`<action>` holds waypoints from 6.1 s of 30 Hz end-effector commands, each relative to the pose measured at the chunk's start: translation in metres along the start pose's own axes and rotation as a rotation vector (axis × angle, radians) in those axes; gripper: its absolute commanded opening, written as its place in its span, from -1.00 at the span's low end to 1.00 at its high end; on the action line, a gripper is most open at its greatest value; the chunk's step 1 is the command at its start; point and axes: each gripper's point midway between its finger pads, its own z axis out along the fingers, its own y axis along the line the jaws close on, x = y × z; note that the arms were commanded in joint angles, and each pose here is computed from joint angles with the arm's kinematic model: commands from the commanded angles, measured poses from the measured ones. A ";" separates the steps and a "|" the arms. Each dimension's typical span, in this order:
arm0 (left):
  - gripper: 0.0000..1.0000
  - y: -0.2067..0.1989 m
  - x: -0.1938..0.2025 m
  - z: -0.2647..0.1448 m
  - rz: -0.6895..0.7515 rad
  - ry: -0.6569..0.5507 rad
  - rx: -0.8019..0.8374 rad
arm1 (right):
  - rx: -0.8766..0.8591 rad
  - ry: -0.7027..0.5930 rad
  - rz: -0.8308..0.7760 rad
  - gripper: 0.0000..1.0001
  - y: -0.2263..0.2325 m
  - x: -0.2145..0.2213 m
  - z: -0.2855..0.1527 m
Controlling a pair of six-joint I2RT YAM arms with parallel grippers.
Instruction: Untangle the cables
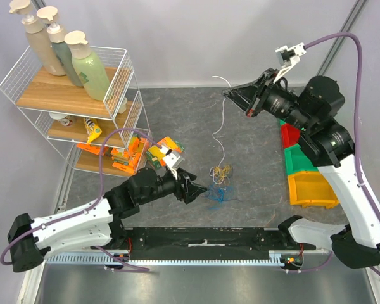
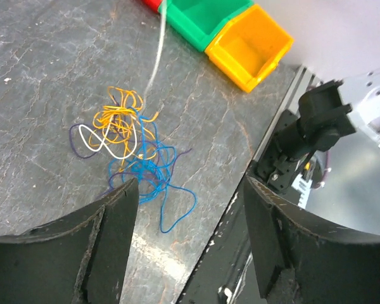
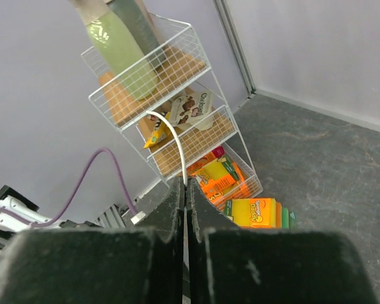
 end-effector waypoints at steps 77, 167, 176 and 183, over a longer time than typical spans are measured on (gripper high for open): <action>-0.96 -0.088 -0.230 -0.025 0.009 -0.230 0.016 | -0.288 0.182 -0.065 0.66 -0.010 0.194 -0.079; 0.04 -0.004 -0.129 0.026 -0.044 0.013 -0.260 | 0.579 -0.184 -0.131 -1.00 -0.083 0.071 -0.152; 0.40 -0.052 -0.126 0.007 -0.043 0.042 0.016 | 1.014 -0.129 -0.316 -1.00 -0.117 0.000 -0.158; 0.40 -0.058 -0.109 -0.016 -0.076 0.049 0.069 | 1.272 -0.157 -0.419 -1.00 -0.139 -0.037 -0.173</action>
